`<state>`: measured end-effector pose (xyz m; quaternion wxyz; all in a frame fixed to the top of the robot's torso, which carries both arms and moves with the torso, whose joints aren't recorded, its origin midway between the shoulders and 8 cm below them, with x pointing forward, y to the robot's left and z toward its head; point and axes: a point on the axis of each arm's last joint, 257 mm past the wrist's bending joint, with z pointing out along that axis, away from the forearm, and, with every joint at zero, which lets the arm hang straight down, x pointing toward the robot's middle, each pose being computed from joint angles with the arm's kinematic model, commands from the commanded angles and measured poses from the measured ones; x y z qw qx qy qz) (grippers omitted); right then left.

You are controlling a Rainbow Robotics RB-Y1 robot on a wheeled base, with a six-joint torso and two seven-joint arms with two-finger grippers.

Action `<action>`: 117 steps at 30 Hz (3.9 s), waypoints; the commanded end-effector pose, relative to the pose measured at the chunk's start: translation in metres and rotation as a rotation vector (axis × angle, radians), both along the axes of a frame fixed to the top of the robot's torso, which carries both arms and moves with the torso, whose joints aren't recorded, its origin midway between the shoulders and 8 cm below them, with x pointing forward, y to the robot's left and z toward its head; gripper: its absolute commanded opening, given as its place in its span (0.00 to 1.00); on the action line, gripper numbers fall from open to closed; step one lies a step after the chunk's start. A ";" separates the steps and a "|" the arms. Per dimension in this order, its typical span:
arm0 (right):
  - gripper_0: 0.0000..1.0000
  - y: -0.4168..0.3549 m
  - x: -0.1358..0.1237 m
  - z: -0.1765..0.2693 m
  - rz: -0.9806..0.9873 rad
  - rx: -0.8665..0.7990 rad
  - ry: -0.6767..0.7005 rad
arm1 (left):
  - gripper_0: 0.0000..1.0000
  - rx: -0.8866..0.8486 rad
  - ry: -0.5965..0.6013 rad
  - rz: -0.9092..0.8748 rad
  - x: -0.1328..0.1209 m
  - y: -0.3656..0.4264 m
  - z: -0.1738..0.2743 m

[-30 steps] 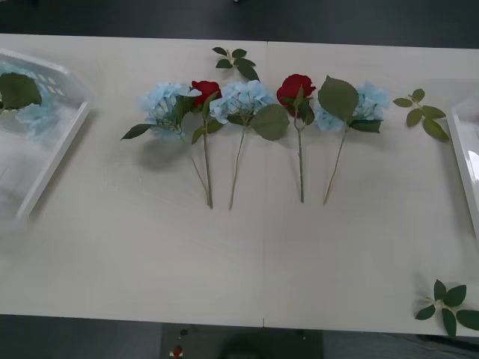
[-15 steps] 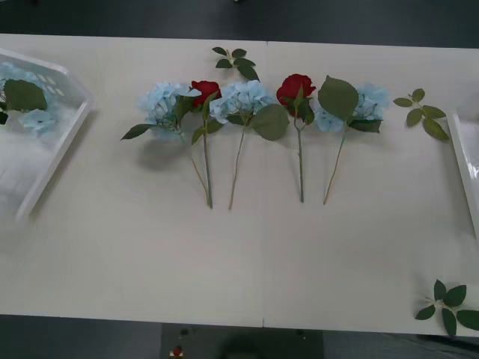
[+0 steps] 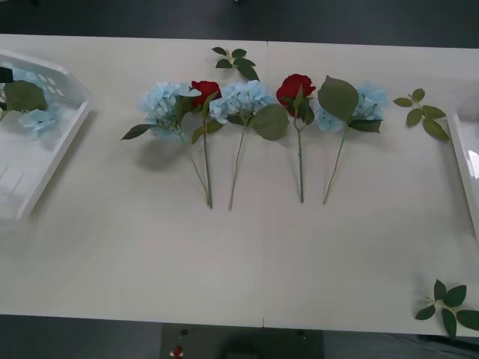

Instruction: Put the red flowers into the right box and the blue flowers into the left box

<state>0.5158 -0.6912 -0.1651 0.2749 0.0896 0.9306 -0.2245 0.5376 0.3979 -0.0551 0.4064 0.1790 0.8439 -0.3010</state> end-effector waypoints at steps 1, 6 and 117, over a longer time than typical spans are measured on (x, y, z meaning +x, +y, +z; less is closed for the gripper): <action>0.67 0.011 0.013 0.012 0.045 0.014 -0.027 | 1.00 -0.043 -0.014 -0.053 -0.012 -0.022 -0.004; 0.67 0.030 0.019 0.021 0.080 0.055 -0.025 | 1.00 -0.109 0.016 -0.162 -0.038 -0.070 -0.029; 0.00 0.448 0.123 0.028 0.387 0.653 -0.333 | 0.02 -0.348 0.032 0.360 0.077 -0.282 -0.182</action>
